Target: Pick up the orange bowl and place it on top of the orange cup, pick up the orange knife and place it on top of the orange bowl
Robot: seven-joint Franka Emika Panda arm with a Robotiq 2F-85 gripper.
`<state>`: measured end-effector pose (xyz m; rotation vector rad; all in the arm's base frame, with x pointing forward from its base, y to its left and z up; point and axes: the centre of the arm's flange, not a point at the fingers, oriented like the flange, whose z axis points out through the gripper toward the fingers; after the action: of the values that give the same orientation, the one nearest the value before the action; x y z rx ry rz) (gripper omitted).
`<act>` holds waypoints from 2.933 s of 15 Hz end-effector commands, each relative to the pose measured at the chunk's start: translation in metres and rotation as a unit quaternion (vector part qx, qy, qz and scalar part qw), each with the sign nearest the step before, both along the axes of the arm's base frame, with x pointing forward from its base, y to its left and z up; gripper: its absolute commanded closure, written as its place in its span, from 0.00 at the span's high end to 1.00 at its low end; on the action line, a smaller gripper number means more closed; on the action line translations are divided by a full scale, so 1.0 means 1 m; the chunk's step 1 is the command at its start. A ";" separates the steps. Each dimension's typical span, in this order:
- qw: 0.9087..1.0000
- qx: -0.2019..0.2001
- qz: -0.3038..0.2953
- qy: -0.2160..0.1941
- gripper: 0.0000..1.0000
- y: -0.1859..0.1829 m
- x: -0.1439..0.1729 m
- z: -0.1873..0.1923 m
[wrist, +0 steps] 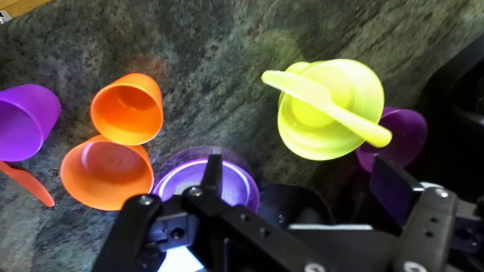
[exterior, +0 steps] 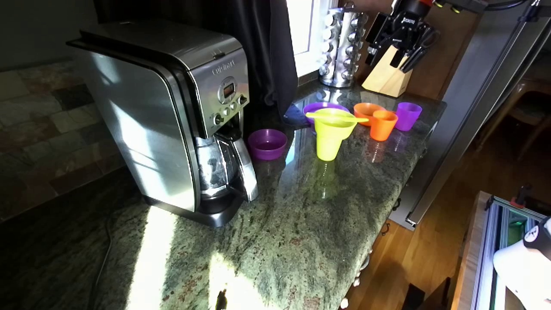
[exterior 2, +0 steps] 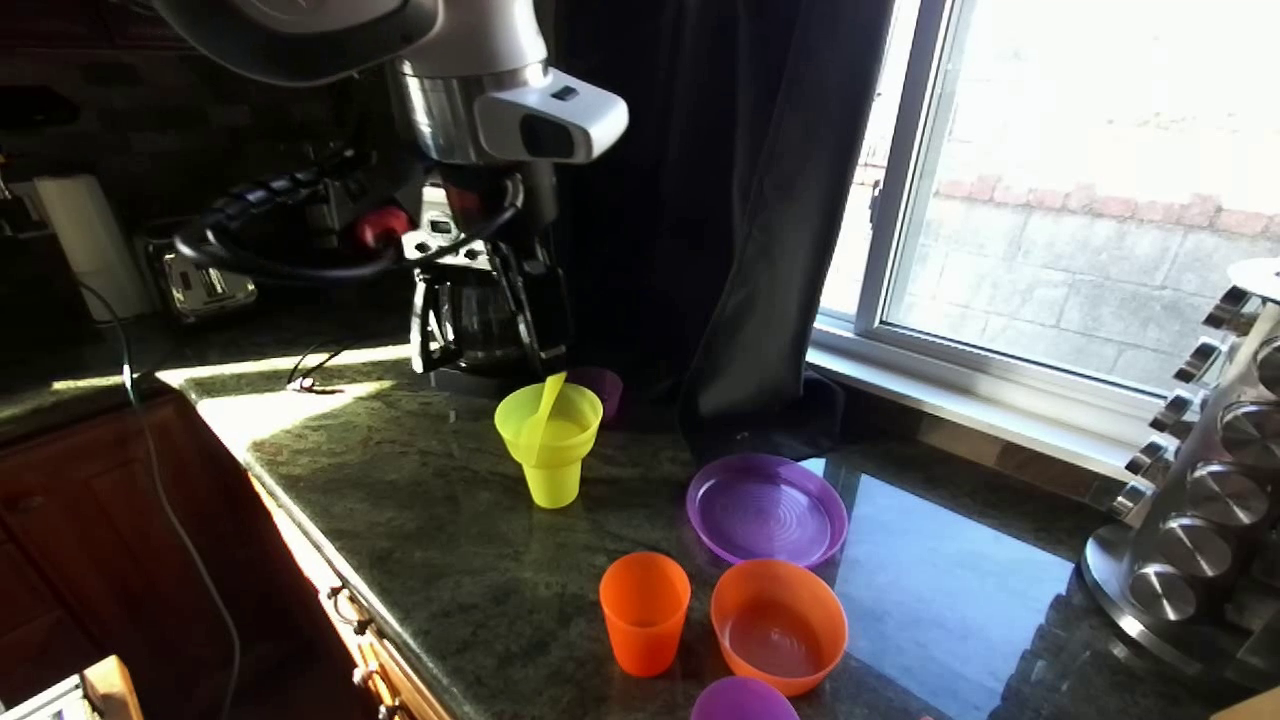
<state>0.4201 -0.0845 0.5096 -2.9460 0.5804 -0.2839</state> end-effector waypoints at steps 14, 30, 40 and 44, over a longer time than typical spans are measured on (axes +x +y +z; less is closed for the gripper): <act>0.995 -0.004 -0.098 0.025 1.00 -0.113 0.046 -0.039; 0.972 -0.069 0.207 0.092 1.00 -0.151 0.134 -0.149; 0.979 -0.051 0.151 0.123 1.00 -0.172 0.151 -0.205; 0.985 -0.048 0.115 0.122 1.00 -0.179 0.151 -0.211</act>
<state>0.5640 -0.2569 0.3070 -3.1392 0.1520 0.1016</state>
